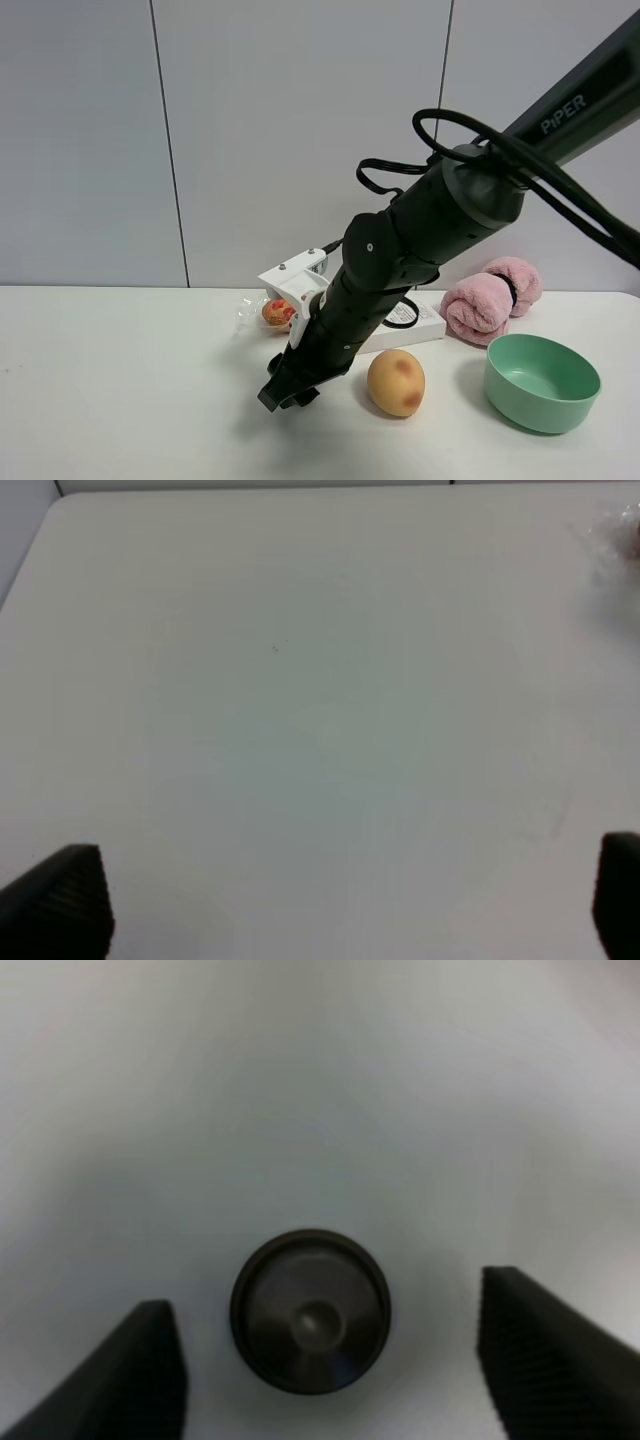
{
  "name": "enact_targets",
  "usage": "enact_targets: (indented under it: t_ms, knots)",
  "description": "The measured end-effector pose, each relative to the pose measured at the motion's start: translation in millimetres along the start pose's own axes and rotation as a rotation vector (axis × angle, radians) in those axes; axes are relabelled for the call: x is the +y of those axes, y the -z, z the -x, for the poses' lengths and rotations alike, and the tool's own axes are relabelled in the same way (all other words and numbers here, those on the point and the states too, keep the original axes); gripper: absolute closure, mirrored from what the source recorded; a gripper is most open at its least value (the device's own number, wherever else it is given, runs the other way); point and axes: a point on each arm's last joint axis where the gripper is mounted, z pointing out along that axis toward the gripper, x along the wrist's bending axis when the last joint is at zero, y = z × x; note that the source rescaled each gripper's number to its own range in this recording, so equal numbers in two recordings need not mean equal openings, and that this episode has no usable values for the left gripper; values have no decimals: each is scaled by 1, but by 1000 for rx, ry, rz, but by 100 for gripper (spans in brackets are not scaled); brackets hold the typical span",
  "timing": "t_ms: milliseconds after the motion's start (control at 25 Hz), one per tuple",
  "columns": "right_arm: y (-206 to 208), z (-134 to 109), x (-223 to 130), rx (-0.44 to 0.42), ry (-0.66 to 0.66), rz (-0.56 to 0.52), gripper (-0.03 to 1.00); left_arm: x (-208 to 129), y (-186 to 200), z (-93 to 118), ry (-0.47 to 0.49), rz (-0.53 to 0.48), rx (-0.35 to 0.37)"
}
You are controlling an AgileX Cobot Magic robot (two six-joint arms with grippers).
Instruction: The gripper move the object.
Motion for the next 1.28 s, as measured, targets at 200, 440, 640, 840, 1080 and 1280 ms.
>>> enact_targets:
  t_ms: [200,440,640,840,1080,1280]
  knots:
    - [0,0,0,0,0,1,97,0,0,0,0,0,0]
    - [0,0,0,0,0,1,97,0,0,0,0,0,0]
    - [9,0,4,9,1,-9,97,0,0,0,0,0,0]
    - [62,0,24,30,4,10,97,0,0,0,0,0,0]
    - [149,-3,42,52,18,60,97,0,0,0,0,0,0]
    - [196,-8,37,83,38,16,97,0,0,0,0,0,0]
